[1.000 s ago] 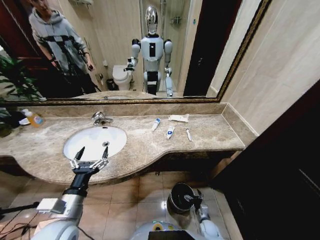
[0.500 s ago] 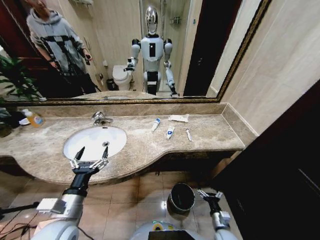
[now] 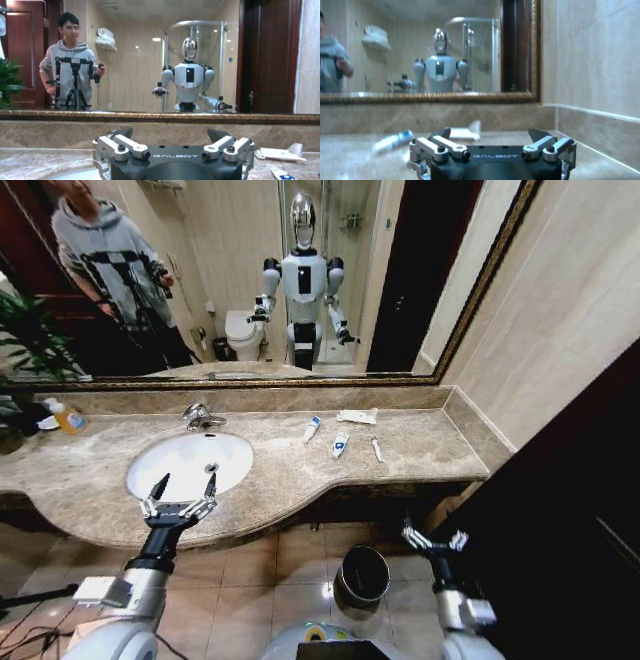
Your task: Pick up the trash from the sink and place it in the trash bin.
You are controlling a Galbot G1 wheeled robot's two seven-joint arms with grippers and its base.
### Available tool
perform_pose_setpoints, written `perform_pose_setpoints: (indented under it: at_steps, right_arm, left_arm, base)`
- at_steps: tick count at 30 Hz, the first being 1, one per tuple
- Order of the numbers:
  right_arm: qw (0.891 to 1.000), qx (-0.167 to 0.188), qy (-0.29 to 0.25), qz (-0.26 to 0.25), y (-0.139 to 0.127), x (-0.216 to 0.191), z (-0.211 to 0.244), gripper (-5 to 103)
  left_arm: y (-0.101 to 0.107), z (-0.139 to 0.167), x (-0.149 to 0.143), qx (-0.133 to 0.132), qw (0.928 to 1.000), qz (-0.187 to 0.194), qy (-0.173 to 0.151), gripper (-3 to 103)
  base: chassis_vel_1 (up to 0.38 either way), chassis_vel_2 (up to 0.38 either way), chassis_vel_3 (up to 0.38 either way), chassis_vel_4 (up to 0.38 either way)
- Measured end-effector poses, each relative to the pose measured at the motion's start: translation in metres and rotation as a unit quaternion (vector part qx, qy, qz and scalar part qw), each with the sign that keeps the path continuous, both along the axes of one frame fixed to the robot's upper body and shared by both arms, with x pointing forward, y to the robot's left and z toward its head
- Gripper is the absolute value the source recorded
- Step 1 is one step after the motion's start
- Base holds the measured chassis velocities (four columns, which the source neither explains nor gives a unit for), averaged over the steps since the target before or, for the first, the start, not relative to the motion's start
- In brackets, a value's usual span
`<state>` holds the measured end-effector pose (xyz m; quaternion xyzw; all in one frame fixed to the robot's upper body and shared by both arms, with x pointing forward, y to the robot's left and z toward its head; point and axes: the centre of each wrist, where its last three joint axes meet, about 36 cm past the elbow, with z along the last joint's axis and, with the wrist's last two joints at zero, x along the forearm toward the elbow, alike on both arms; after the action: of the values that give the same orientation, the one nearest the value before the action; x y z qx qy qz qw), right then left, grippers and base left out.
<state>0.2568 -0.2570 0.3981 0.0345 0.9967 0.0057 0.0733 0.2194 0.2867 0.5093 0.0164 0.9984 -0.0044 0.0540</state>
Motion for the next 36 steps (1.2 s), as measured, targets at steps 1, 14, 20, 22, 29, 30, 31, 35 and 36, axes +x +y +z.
perform_pose_setpoints:
  at_steps: [1, 14, 20, 22, 29, 30, 31, 35, 36]
  right_arm:
    - [1.0, 0.005, -0.006, 0.005, 0.0, 0.01, 0.005, 100]
    - [0.997, 0.0, -0.008, 0.073, -0.003, 0.136, 0.027, 100]
    - [0.996, -0.015, 0.02, 0.086, 0.004, 0.175, 0.015, 100]
    - [0.994, -0.021, 0.043, 0.096, 0.007, 0.194, 0.005, 100]
    - [0.992, -0.029, 0.079, 0.095, 0.011, 0.221, -0.016, 100]
    - [0.991, -0.031, 0.087, 0.092, 0.01, 0.227, -0.021, 100]
    - [0.991, -0.031, 0.092, 0.09, 0.009, 0.23, -0.024, 102]
    - [0.991, -0.032, 0.104, 0.083, 0.006, 0.237, -0.032, 88]
    - [0.99, -0.033, 0.107, 0.081, 0.004, 0.239, -0.034, 88]
  left_arm:
    - [0.0, 0.0, 0.0, 0.0, 1.0, 0.0, 0.0, 100]
    - [0.0, 0.0, 0.0, 0.0, 1.0, 0.0, 0.0, 100]
    - [0.0, 0.0, 0.0, 0.0, 1.0, 0.0, 0.0, 100]
    - [0.0, 0.0, 0.0, 0.0, 1.0, 0.0, 0.0, 100]
    - [0.0, 0.0, 0.0, 0.0, 1.0, 0.0, 0.0, 100]
    - [0.0, 0.0, 0.0, 0.0, 1.0, 0.0, 0.0, 100]
    - [0.0, 0.0, 0.0, 0.0, 1.0, 0.0, 0.0, 100]
    - [0.0, 0.0, 0.0, 0.0, 1.0, 0.0, 0.0, 100]
    - [0.0, 0.0, 0.0, 0.0, 1.0, 0.0, 0.0, 100]
  base:
    - [0.0, 0.0, 0.0, 0.0]
    - [0.0, 0.0, 0.0, 0.0]
    - [0.0, 0.0, 0.0, 0.0]
    - [0.0, 0.0, 0.0, 0.0]
    - [0.0, 0.0, 0.0, 0.0]
    - [0.0, 0.0, 0.0, 0.0]
    - [0.0, 0.0, 0.0, 0.0]
    - [0.0, 0.0, 0.0, 0.0]
    - [0.0, 0.0, 0.0, 0.0]
